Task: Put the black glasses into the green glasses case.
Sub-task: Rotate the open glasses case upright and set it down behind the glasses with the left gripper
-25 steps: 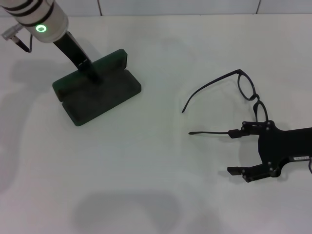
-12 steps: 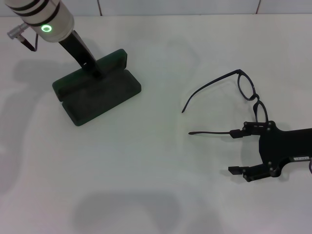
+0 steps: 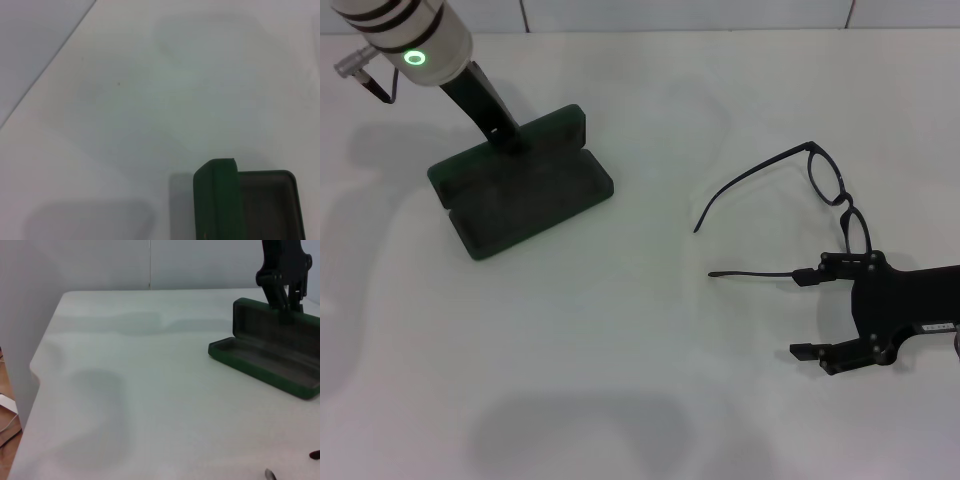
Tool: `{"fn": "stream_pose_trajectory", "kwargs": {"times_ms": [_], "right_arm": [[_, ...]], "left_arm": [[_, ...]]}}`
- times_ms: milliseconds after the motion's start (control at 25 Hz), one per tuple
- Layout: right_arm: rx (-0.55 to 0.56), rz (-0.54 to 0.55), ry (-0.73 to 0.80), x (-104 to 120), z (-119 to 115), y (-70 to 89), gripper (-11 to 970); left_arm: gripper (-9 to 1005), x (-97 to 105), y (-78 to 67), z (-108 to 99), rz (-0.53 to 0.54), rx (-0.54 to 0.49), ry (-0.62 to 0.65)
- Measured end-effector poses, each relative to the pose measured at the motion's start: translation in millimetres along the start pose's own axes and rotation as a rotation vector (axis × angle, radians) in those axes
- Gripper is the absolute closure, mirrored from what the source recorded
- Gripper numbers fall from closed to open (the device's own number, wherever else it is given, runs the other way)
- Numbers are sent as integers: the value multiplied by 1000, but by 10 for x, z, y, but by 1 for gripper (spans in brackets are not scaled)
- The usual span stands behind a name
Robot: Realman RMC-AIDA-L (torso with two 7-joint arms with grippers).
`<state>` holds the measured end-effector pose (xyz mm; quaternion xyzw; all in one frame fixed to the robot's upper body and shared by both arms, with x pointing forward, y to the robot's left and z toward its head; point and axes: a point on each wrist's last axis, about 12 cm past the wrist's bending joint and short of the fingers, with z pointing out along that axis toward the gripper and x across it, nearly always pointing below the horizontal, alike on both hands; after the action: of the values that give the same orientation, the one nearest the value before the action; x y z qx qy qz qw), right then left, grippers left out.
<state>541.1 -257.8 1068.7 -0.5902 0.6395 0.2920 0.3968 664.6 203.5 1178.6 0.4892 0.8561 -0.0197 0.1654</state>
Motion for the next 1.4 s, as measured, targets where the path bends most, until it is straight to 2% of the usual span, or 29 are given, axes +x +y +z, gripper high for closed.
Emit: {"fn": "stream_pose_trajectory", "kwargs": {"times_ms": [120, 360, 520, 680, 720, 1000, 1400], "right_arm": [[1, 1, 1, 5, -1, 2, 104], [3, 10, 4, 38, -12, 32, 104], [2, 13, 3, 46, -16, 42, 104], [0, 15, 2, 49, -17, 48, 104], [0, 15, 2, 51, -18, 51, 104], [-9, 14, 0, 57, -6, 75, 105], [-21, 11, 10, 66, 16, 95, 105]], "left_arm": [[754, -21, -3, -33, 54, -8, -15], [787, -101, -104, -156, 295, -43, -119], [788, -197, -197, -199, 434, -3, -137], [788, -255, -268, -198, 505, 31, -138], [788, -293, -329, -178, 546, 52, -140], [749, -353, -469, -75, 618, 81, -132], [693, -354, -483, -23, 607, 72, -133]]}}
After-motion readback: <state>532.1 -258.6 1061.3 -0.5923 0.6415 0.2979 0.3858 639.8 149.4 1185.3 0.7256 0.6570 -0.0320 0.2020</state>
